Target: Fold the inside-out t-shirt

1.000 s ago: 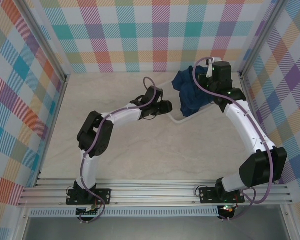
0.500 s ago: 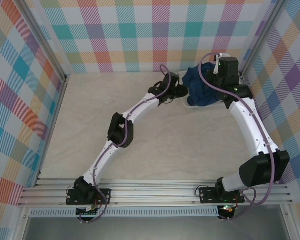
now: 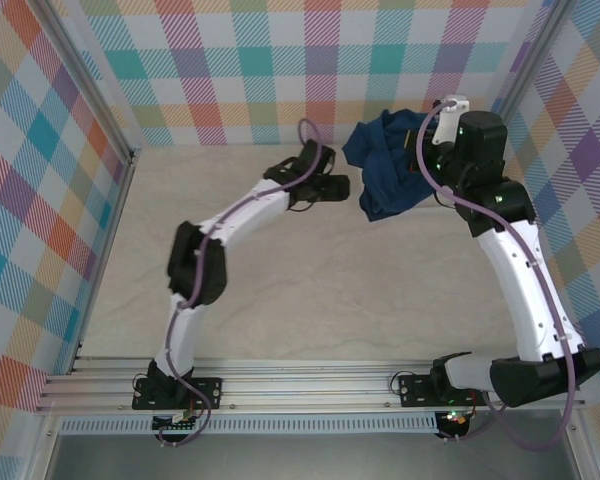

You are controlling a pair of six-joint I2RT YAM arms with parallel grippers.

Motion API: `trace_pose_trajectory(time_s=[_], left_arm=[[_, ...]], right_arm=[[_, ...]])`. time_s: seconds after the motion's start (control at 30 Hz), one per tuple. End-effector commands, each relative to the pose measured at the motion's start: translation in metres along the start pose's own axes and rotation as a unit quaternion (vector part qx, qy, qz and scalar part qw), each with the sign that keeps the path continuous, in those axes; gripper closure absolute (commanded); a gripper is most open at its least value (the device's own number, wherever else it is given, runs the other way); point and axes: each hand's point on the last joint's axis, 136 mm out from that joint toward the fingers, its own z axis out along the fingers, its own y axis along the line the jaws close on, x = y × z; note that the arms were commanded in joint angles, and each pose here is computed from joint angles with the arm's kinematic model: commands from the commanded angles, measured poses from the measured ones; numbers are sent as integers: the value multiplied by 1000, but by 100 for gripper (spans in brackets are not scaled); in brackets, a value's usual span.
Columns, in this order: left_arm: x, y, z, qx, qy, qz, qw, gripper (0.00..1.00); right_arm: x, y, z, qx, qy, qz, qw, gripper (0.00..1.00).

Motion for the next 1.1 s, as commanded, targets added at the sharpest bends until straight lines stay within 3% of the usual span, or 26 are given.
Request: trace_pose_trajectory(time_s=[0.0, 0.13, 0.27, 0.33, 0.4, 0.47, 0.53, 0.57, 0.63, 0.77, 0.9, 1.07], left_arm=[[-24, 58, -67, -71, -75, 6, 995, 25], [2, 133, -121, -152, -92, -40, 983, 24], [28, 201, -183, -219, -128, -111, 961, 22], [37, 216, -210, -237, -150, -126, 952, 21], [46, 215, -227, -229, -164, -130, 951, 20], [57, 203, -225, -187, -153, -134, 961, 18], [78, 186, -211, -131, -121, -140, 974, 15], [88, 179, -204, -111, -104, -141, 978, 11], [112, 167, -189, -84, -71, -140, 984, 8], [149, 170, -178, -102, -32, -134, 985, 7], [162, 181, -181, -129, -24, -131, 983, 7], [160, 183, -177, -134, -24, -124, 983, 6]], right_arm=[[-8, 53, -15, -100, -9, 9, 995, 100], [25, 106, -7, -174, 46, -7, 984, 100], [80, 152, 15, -244, 124, 0, 962, 100], [122, 168, 36, -276, 188, 22, 942, 94], [174, 166, 66, -264, 266, 37, 926, 75], [211, 126, 93, -160, 319, 3, 934, 57], [228, 79, 101, -56, 332, -48, 940, 36], [230, 70, 96, -40, 330, -62, 941, 33], [243, 84, 76, -93, 332, -53, 937, 28], [296, 133, 31, -216, 373, 0, 902, 22], [359, 136, 13, -198, 438, 9, 877, 21], [384, 169, 19, -224, 452, 47, 862, 29]])
